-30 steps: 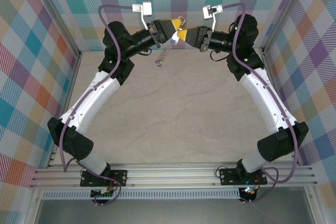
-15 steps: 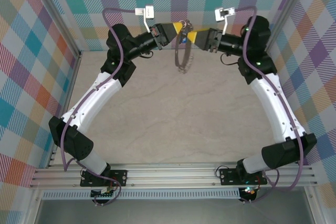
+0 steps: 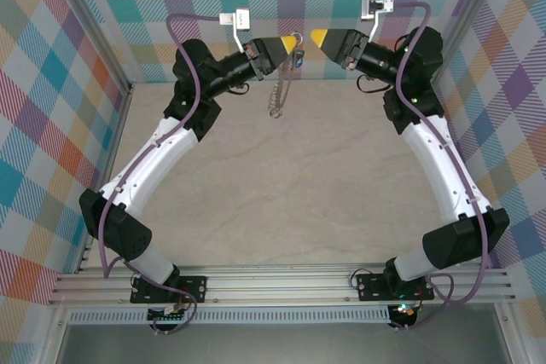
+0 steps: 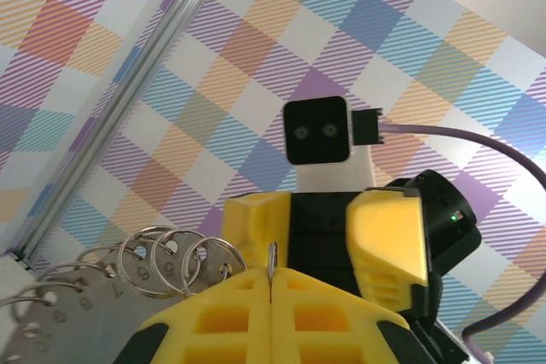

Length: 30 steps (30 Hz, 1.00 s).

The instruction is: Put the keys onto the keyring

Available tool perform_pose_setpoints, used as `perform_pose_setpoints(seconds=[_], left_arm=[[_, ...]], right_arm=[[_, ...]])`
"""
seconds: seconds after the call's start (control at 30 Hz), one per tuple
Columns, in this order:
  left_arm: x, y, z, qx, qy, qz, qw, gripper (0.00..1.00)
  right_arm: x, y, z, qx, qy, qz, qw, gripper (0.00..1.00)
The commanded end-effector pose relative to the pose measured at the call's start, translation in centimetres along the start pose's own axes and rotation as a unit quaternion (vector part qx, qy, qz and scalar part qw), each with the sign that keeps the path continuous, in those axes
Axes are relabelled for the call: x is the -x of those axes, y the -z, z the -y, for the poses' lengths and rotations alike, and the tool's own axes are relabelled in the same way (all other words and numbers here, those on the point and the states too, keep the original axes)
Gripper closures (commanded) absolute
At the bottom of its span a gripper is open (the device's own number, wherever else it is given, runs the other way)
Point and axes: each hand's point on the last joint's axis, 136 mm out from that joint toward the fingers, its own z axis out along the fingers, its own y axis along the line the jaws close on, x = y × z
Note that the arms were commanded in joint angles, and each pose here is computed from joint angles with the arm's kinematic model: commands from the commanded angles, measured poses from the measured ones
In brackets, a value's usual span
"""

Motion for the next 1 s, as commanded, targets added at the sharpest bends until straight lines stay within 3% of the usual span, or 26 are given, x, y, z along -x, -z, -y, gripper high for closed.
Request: perform_pose_setpoints(seconds=[0.0, 0.53, 0.77, 0.97], left_arm=[[1.3, 0.2, 2.8, -0.036, -0.022, 0.023, 0.999, 1.00], [1.4, 0.2, 2.8, -0.035, -0.024, 0.025, 0.999, 1.00], [1.3, 0.2, 2.6, -0.034, -0.023, 0.024, 0.999, 1.00], [1.2, 0.1, 2.7, -0.031, -0.027, 0.017, 0.999, 1.00]], right_arm=[[0.7, -0.5, -1.6, 0.030, 0.006, 0.014, 0.999, 0.59], [-0.7, -2.0, -2.1, 0.051, -0.003, -0.009, 0.999, 0.76], [-1.0, -2.1, -2.1, 0.050, -0.002, -0.013, 0.999, 0.99], [-1.1, -2.0, -2.1, 0.037, 0.015, -0.024, 0.999, 1.00]])
